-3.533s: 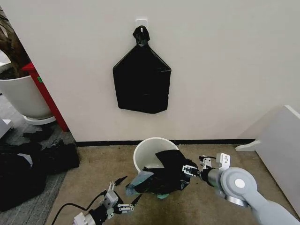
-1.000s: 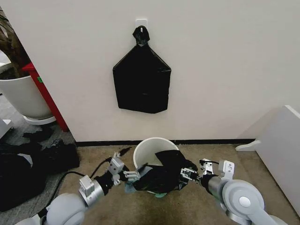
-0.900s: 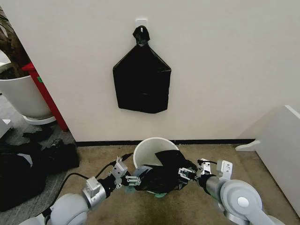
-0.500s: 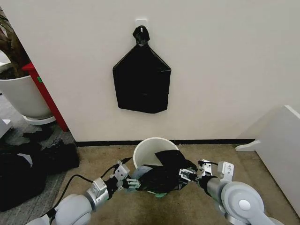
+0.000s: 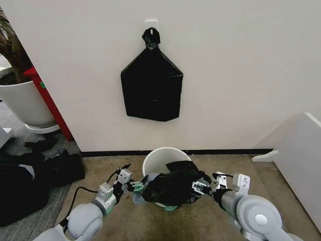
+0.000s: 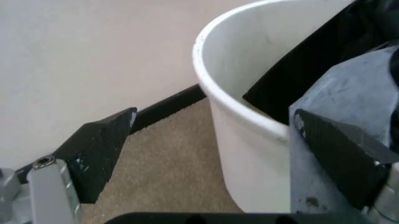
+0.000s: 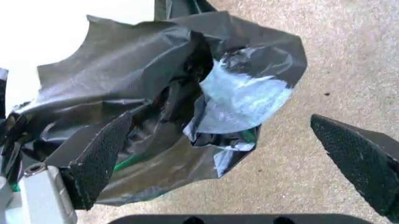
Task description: Place the garbage bag over the trash bin.
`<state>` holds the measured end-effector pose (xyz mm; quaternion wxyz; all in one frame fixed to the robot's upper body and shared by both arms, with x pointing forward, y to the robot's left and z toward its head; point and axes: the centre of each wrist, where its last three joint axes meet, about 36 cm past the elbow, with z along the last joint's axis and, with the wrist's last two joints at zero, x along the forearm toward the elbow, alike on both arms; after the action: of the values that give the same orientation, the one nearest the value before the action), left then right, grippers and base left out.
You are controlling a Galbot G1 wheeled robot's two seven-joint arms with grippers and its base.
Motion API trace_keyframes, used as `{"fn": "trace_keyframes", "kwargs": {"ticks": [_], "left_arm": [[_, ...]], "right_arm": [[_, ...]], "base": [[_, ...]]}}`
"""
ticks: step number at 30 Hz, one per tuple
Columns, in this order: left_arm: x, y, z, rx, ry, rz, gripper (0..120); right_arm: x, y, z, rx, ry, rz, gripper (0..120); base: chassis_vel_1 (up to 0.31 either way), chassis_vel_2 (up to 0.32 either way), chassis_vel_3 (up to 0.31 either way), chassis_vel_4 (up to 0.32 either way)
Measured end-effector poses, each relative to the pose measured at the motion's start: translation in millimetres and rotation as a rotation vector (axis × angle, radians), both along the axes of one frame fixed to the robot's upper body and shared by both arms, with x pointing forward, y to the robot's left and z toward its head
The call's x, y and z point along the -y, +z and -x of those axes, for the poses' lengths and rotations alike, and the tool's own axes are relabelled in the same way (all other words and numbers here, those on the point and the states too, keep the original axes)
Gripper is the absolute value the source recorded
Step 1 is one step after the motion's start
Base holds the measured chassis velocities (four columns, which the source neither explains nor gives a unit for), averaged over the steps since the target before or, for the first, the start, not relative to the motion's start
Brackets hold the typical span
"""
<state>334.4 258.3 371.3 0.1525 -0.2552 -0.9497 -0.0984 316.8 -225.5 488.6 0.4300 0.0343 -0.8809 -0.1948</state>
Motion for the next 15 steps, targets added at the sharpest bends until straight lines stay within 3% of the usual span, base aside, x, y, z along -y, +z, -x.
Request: {"fn": "trace_keyframes", "kwargs": {"ticks": [11, 15], "left_arm": [[-14.4, -2.4, -9.0, 0.059, 0.047, -0.006, 100], [-7.6, 14.0, 1.4, 0.103, 0.011, 0.031, 100]], "right_arm": [[-1.0, -0.5, -1.2, 0.007, -0.011, -0.010, 100], [-0.2, -1.5, -0.5, 0.004, -0.016, -0.008, 100]], "base": [[0.000, 0.000, 0.000, 0.000], [0.000, 0.000, 0.000, 0.000]]}}
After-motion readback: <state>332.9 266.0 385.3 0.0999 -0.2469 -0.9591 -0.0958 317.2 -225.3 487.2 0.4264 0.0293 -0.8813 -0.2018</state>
